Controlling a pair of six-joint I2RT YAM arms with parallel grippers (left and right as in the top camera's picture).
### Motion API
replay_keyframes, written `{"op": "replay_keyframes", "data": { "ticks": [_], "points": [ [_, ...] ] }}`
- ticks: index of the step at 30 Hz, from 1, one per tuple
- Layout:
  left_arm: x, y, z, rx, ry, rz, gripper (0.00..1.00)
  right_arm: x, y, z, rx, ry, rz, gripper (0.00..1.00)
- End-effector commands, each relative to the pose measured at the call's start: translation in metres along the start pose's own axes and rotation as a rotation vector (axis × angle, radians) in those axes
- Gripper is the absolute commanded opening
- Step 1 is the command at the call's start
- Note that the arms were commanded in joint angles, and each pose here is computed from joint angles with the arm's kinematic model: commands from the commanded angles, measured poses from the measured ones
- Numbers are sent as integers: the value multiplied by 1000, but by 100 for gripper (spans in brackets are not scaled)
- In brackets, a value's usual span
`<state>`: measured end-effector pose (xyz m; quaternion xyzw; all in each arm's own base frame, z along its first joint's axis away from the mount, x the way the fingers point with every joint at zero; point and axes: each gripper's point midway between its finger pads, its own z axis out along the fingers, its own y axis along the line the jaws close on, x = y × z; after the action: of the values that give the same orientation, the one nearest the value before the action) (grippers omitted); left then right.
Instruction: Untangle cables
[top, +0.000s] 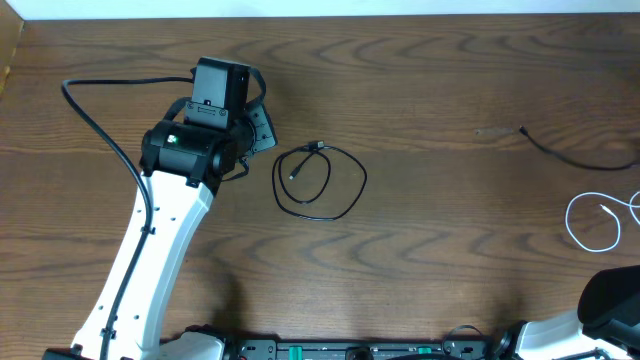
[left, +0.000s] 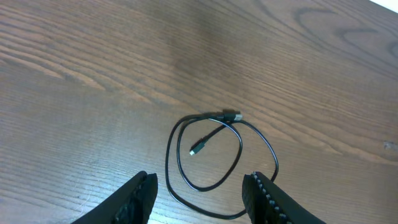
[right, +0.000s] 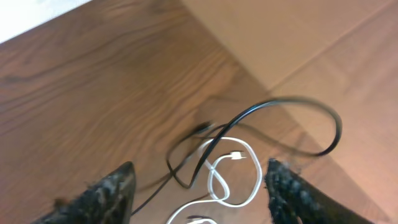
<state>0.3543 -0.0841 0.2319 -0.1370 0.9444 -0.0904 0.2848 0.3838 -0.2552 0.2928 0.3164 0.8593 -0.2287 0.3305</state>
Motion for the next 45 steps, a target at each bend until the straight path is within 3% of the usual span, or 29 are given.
{"op": "replay_keyframes", "data": {
  "ticks": [1, 11, 18, 23, 31, 36, 45],
  "points": [
    [1, 4, 3, -19, 6, 16, 50, 4, 21, 0, -126, 23, -18, 66],
    [1, 4, 3, -19, 5, 16, 50, 27, 38, -5, -235, 114, -37, 70],
    [2, 4, 3, -20, 6, 17, 50, 43, 15, -2, -106, 180, -59, 70],
    [2, 5, 3, -21, 9, 16, 50, 55, 17, 5, -117, 231, -62, 72],
    [3, 5, 3, -22, 11, 17, 50, 96, 87, -6, -521, 404, -157, 76],
    [4, 5, 4, -24, 15, 17, 50, 118, 110, -2, -594, 500, -186, 77],
    [7, 7, 3, -31, 27, 18, 50, 170, 149, 18, -664, 645, -425, 78]
  ]
}}
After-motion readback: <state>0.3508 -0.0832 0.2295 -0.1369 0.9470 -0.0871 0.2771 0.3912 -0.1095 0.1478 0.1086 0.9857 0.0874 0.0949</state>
